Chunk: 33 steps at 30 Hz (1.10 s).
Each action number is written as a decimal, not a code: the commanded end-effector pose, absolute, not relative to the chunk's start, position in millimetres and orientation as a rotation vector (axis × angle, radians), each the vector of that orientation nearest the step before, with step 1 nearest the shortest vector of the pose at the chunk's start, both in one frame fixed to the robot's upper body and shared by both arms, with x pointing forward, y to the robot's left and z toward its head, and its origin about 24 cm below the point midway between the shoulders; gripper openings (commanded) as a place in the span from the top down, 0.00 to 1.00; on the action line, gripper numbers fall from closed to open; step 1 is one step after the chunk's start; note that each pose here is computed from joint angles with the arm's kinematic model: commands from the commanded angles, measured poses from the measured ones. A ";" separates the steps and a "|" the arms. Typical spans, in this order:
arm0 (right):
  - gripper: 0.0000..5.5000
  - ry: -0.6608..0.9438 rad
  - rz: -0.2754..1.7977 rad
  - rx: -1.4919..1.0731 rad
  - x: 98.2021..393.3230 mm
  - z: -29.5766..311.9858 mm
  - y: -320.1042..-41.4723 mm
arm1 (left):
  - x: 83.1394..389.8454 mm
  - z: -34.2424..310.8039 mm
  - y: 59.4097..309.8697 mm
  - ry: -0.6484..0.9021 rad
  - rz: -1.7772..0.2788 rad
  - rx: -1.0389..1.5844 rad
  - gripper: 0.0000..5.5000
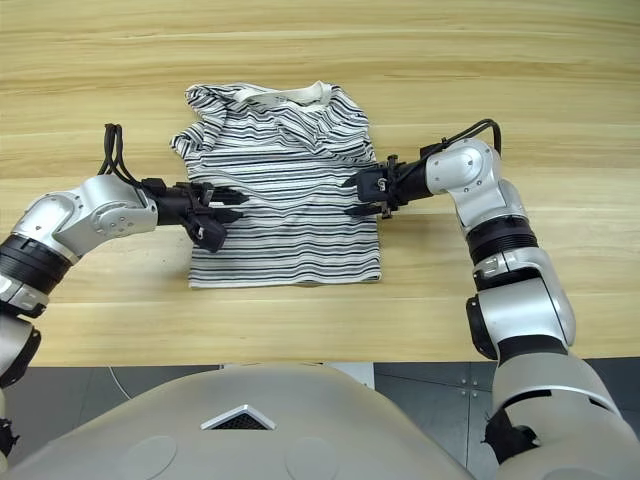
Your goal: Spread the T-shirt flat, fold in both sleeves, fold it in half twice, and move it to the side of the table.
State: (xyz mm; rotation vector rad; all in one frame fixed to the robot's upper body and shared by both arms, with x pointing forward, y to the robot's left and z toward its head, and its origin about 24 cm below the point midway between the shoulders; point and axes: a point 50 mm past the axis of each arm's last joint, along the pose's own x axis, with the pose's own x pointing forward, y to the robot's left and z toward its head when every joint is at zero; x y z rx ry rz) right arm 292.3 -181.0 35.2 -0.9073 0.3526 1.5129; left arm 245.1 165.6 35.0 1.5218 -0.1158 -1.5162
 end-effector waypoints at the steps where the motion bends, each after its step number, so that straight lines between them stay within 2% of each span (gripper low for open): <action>1: 0.59 0.685 1.720 -0.873 240.8 3.9 -210.1 | 177.5 15.9 197.7 0.382 -1.999 1.442 0.67; 10: 0.59 0.705 1.783 -0.800 223.6 8.5 -202.3 | 179.8 23.6 191.4 0.424 -1.988 1.422 0.67; 12: 0.59 0.615 1.760 -0.730 234.7 23.5 -193.5 | 180.3 23.0 190.6 0.415 -1.976 1.419 0.67; 17: 0.59 0.345 1.712 -0.345 279.2 95.9 -181.7 | 178.7 21.7 187.6 0.398 -1.988 1.394 0.67; 20: 0.59 0.277 1.617 -0.299 303.1 111.3 -181.9 | 174.5 22.5 186.4 0.394 -2.010 1.369 0.67; 23: 0.59 0.255 1.467 -0.308 328.3 109.2 -176.5 | 172.9 24.9 185.7 0.390 -2.022 1.358 0.67; 26: 0.59 0.281 1.312 -0.421 346.1 95.2 -169.3 | 174.9 25.2 185.3 0.386 -2.017 1.360 0.67; 33: 0.59 0.417 1.137 -0.669 352.3 44.2 -144.5 | 186.6 27.9 183.3 0.371 -2.004 1.366 0.67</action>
